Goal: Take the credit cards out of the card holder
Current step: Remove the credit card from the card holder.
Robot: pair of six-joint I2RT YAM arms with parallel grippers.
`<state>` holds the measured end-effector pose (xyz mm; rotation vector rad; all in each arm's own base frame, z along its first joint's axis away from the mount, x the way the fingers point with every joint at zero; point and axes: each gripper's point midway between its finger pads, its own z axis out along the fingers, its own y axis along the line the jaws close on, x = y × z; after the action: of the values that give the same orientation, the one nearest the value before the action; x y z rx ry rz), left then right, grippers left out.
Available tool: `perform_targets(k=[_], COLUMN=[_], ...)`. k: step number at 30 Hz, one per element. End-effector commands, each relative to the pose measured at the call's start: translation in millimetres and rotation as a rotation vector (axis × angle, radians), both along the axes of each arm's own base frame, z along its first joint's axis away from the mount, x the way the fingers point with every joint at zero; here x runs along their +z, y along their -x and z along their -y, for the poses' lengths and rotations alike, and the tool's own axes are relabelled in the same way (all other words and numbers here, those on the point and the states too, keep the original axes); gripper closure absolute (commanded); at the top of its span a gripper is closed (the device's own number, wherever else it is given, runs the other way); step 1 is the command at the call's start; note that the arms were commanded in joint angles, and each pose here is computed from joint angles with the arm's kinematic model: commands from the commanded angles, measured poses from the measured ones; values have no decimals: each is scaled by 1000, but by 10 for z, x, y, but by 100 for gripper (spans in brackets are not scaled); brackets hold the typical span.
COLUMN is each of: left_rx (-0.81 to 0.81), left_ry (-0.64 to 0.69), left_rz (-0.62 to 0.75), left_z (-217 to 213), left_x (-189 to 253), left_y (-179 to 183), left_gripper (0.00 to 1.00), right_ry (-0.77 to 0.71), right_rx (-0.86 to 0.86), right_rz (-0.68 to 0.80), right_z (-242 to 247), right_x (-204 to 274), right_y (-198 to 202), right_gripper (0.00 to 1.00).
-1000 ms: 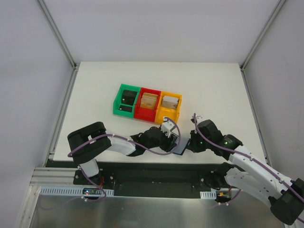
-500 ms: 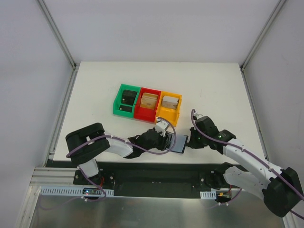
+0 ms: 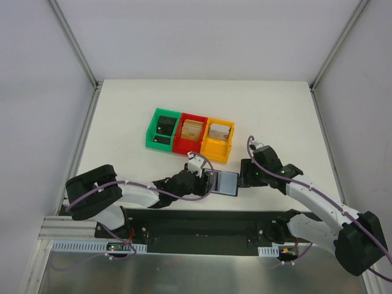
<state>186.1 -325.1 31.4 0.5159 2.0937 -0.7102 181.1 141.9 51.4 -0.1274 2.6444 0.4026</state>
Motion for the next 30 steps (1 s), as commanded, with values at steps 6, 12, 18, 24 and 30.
perform_targets(k=[6, 12, 18, 24, 30], left_rx=[128, 147, 146, 139, 146], left_ry=[47, 54, 78, 70, 63], left_rz=[89, 94, 37, 18, -3], left_z=[-288, -367, -415, -458, -497], left_x=[487, 624, 631, 593, 523], left_y=[-77, -94, -1, 46, 61], left_gripper=[37, 38, 39, 40, 40], right_ry=[-116, -240, -136, -67, -37], right_rx=[0, 30, -39, -13, 4], right_rz=[124, 123, 135, 95, 62], right_z=[-106, -433, -328, -362, -365], right_x=[477, 426, 277, 33, -126], right_y=[-76, -112, -398, -533, -545], right_gripper=[36, 38, 37, 43, 43])
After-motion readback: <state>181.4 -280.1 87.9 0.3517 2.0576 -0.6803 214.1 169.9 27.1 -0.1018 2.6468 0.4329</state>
